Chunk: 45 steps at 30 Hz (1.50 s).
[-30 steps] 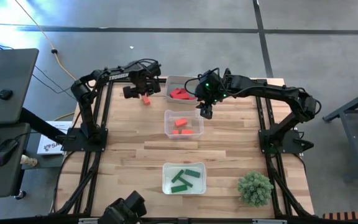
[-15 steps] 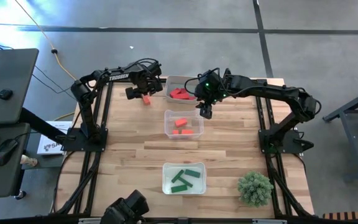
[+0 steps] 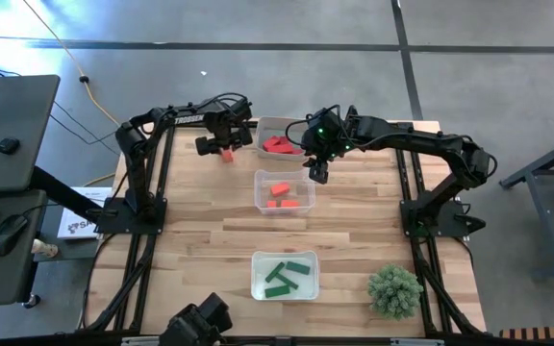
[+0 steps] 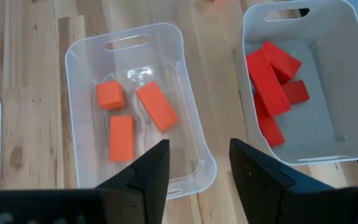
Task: Sort & place blocks by color
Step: Put the orange block into the transparent bin
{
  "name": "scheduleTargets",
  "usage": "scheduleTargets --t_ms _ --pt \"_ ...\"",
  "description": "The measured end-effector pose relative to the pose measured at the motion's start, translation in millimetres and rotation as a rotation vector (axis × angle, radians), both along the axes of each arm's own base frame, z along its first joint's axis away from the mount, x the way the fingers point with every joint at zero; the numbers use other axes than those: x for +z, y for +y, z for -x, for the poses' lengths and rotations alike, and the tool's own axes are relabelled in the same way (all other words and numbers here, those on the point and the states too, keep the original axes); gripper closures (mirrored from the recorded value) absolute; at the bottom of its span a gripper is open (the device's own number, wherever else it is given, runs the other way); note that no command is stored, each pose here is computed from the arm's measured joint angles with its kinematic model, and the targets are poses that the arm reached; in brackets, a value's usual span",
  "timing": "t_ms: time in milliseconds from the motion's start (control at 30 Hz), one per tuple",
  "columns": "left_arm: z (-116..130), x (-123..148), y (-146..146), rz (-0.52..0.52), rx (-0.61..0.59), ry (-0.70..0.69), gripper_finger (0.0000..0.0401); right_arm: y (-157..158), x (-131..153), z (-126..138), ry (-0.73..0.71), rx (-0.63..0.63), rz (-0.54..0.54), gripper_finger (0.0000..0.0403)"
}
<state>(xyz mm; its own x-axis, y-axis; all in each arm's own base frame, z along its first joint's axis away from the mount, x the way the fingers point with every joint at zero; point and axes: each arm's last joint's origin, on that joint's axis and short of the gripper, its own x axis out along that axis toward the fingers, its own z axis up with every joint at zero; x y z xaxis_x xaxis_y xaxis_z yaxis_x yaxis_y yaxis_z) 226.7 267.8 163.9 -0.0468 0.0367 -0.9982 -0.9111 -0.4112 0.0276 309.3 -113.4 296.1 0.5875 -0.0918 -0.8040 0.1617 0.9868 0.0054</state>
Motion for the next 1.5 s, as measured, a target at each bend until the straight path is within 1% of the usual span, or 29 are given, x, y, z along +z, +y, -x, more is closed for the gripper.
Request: scheduleTargets --t_ms 400,600,700,800,967,1267,1400,1500 --pt "5 -3 4 0.004 0.002 0.014 0.0210 0 0 0 0.000 -0.001 -0.001 0.0247" --pt "6 -12 7 0.036 -0.016 0.022 0.0233 0 0 0 0.000 -0.003 -0.003 0.0247" --pt "5 -14 8 0.031 -0.028 0.023 0.0248 0 0 0 0.001 -0.003 -0.003 0.0247" --pt "5 -14 8 0.033 -0.083 0.025 0.0267 0 0 0 0.001 -0.003 -0.002 0.0247" --pt "5 -14 8 0.034 -0.139 0.032 0.0294 0 0 0 0.001 -0.002 -0.002 0.0247" --pt "6 -8 7 0.030 -0.316 0.028 0.0292 0 0 0 -0.001 -0.020 -0.015 0.0247" --pt "6 1 6 0.004 -0.409 0.014 0.0295 0 0 0 -0.005 -0.043 -0.031 0.0247" --pt "3 11 5 -0.046 -0.480 -0.010 0.0293 0 0 0 -0.006 -0.076 -0.043 0.0247"
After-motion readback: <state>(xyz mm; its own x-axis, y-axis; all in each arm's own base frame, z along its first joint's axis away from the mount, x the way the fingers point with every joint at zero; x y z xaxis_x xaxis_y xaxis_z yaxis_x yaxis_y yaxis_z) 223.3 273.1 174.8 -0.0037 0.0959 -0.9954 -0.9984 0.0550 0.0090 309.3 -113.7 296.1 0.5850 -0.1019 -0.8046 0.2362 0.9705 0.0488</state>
